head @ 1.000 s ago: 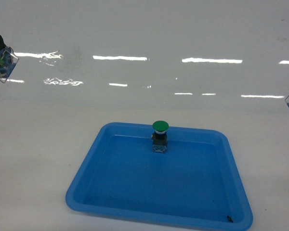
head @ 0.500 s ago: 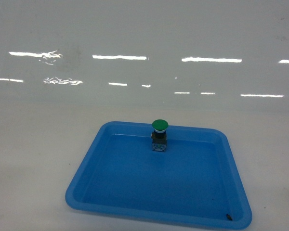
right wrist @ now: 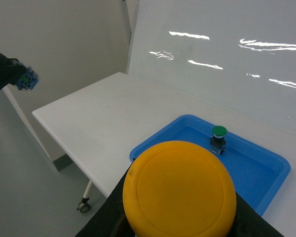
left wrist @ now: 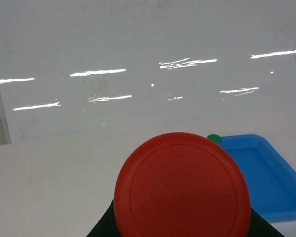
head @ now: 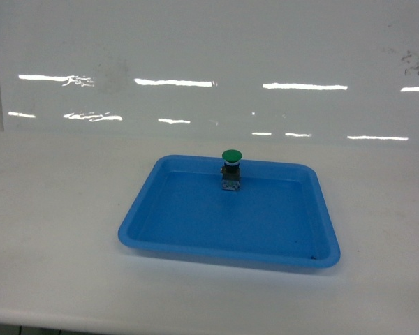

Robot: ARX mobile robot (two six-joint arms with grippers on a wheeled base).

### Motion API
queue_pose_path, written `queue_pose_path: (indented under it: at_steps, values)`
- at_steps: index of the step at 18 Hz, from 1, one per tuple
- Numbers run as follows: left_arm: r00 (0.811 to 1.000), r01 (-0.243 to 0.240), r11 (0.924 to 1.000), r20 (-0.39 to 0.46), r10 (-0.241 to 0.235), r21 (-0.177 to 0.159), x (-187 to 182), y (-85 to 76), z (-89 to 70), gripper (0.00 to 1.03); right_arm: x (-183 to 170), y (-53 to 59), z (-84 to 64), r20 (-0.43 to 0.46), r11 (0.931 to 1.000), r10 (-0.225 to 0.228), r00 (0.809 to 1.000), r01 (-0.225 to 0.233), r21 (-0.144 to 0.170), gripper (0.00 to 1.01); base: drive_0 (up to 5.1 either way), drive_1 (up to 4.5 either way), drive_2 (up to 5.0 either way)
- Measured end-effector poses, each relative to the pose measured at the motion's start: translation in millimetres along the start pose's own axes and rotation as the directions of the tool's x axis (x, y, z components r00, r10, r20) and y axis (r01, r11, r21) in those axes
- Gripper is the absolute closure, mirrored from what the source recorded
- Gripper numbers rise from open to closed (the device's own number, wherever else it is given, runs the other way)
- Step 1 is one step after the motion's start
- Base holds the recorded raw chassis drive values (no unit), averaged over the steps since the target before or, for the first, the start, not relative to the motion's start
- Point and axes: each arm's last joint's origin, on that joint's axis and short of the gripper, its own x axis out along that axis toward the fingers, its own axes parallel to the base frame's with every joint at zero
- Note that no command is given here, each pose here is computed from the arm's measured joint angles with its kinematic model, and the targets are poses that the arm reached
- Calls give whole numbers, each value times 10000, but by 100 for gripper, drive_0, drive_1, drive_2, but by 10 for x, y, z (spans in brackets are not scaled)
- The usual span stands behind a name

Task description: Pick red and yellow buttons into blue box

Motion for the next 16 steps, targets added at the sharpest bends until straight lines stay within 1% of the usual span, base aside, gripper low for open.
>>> queue_pose_path:
  at_steps: [2,3,9,16]
  values:
    - [10000,-72,10000,0,72,-7,0,9,0,79,1,4,0,-3,10000,49,10000,-49,-2,72,302,-490,204]
    - [10000,-35,10000,21,35,-9,0,6,2,79,0,1,0,-4,10000,34,10000,-34,2,72,302,-490,204]
    - [10000,-31,10000,17,31,-12,-1,6,2,79,-1,2,0,1,10000,31,10000,-31,1,72,484,-321,-132]
    - [10000,-31,10000,13,31,-12,0,6,1,79,0,2,-2,-13,10000,30,10000,-30,14,72,467,-235,-235]
